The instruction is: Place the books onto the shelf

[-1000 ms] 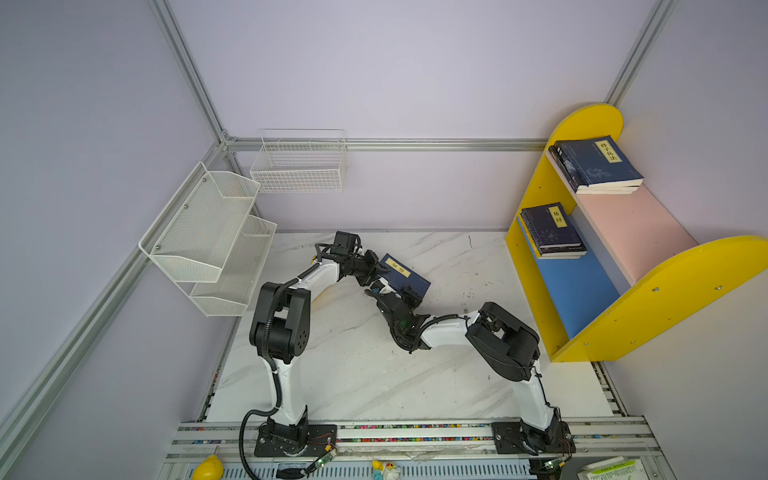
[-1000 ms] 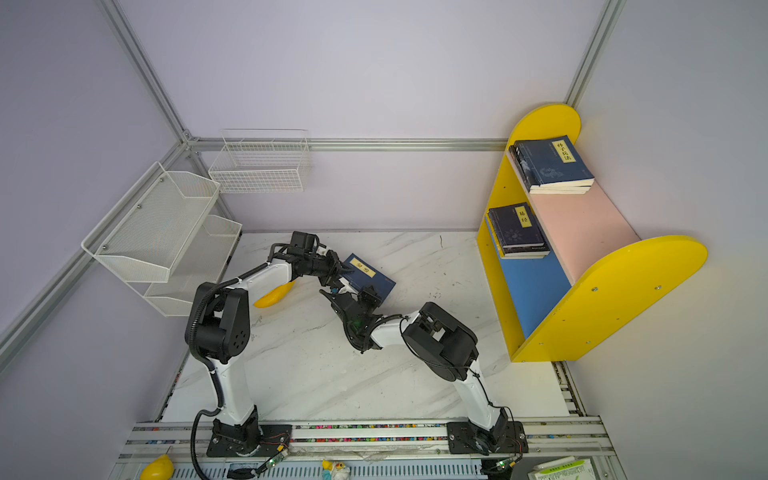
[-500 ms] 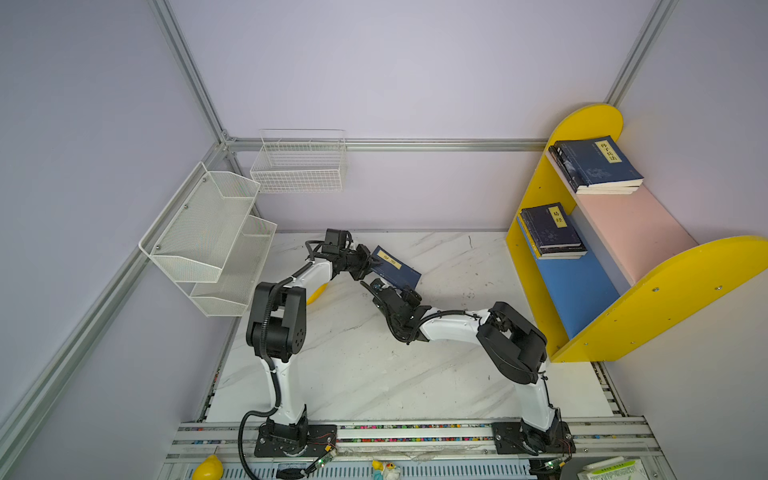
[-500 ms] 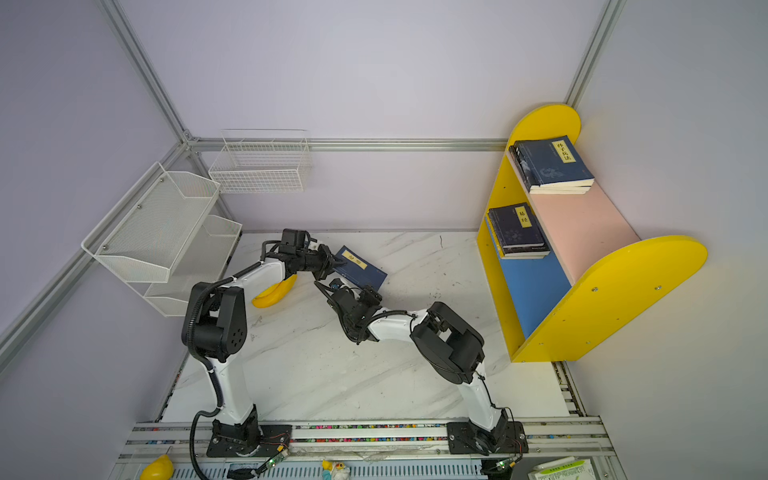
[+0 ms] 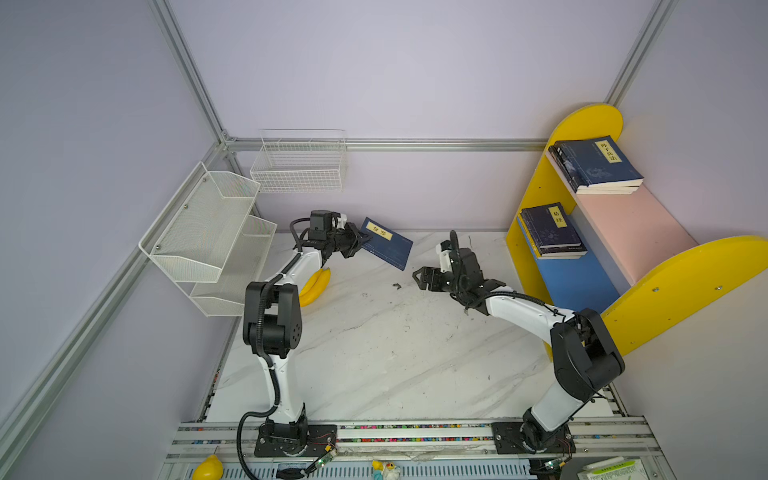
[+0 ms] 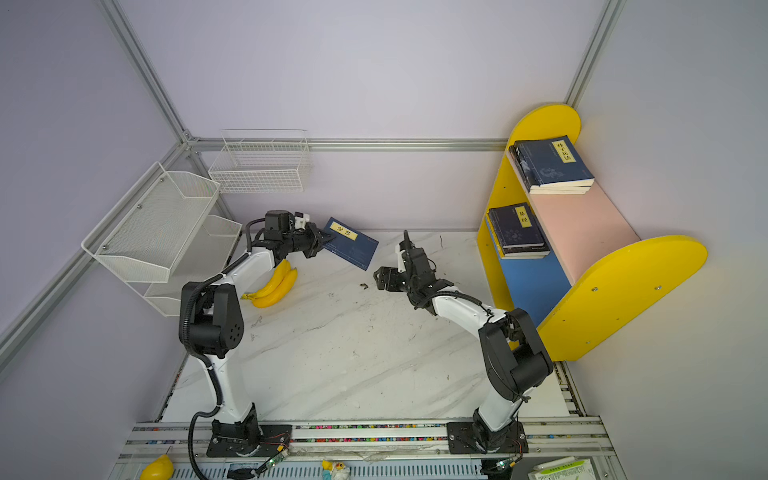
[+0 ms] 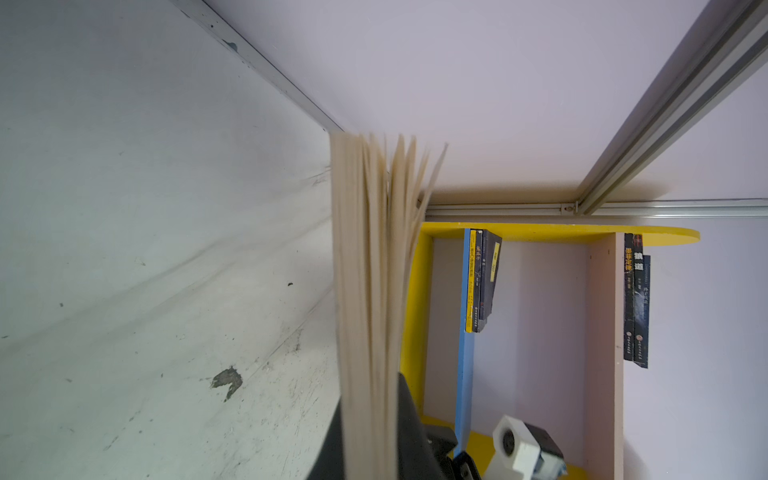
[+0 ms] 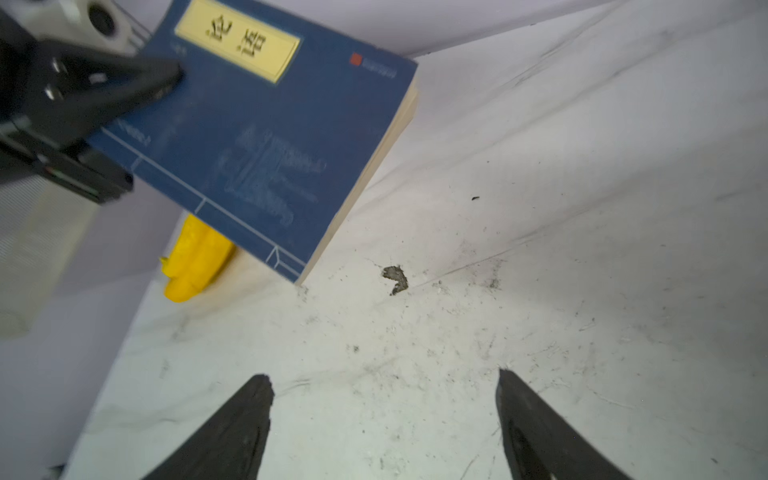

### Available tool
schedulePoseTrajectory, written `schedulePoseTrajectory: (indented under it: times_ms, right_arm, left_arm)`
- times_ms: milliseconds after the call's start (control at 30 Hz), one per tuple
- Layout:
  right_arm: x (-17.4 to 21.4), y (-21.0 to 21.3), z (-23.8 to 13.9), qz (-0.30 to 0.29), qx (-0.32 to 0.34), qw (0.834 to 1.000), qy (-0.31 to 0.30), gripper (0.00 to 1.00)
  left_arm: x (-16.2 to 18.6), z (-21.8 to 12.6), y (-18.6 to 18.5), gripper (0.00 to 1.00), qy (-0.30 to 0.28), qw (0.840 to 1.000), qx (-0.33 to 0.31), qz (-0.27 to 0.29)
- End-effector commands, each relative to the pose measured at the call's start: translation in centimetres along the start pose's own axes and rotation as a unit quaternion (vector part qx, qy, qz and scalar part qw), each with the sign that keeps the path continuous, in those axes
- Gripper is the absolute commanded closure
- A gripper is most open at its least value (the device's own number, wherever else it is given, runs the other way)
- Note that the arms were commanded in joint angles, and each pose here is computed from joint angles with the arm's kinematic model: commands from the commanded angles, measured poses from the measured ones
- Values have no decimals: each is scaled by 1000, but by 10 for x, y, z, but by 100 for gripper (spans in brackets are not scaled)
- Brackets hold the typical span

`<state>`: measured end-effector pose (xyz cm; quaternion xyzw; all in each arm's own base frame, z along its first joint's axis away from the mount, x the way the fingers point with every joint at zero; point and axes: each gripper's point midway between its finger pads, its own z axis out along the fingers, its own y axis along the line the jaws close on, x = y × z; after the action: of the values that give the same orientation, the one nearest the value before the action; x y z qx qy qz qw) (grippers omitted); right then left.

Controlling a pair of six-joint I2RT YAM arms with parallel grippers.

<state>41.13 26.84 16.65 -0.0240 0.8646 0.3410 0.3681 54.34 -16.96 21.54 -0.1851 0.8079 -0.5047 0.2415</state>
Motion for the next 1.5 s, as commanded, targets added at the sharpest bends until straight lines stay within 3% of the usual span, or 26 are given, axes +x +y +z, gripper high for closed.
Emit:
schedulePoseTrajectory:
  times_ms: [0,133,433,633,767,1033,1167,1333,1400,1467]
  right_arm:
    - [-19,62,-22,95,-179,979,-8,11]
    - [-35,73,-32,148,-263,953,-28,11]
    - [-49,80,-34,217,-364,903,-71,17]
    - [-64,80,-39,226,-391,885,-115,26]
    - [-74,81,-38,226,-393,882,-130,36]
    - [-86,87,-35,215,-394,883,-136,38]
    - [-94,83,-29,217,-373,890,-150,51]
    - [-99,74,-17,223,-337,901,-157,78]
    - [-99,69,-14,228,-318,906,-159,82]
    - [-99,62,-14,241,-303,907,-165,88]
  left_arm:
    - [0,-35,-93,100,-1,988,103,113]
    - [12,-44,-112,100,24,980,143,132]
    - [21,-61,-150,100,49,961,240,125]
    - [25,-62,-153,100,62,958,251,121]
    - [27,-61,-150,100,68,959,250,113]
    - [33,-57,-152,100,84,958,252,109]
    - [37,-51,-151,100,94,958,251,105]
    - [45,-43,-150,100,109,956,251,103]
    - [43,-40,-148,99,106,957,249,100]
    - [40,-39,-148,91,100,959,247,99]
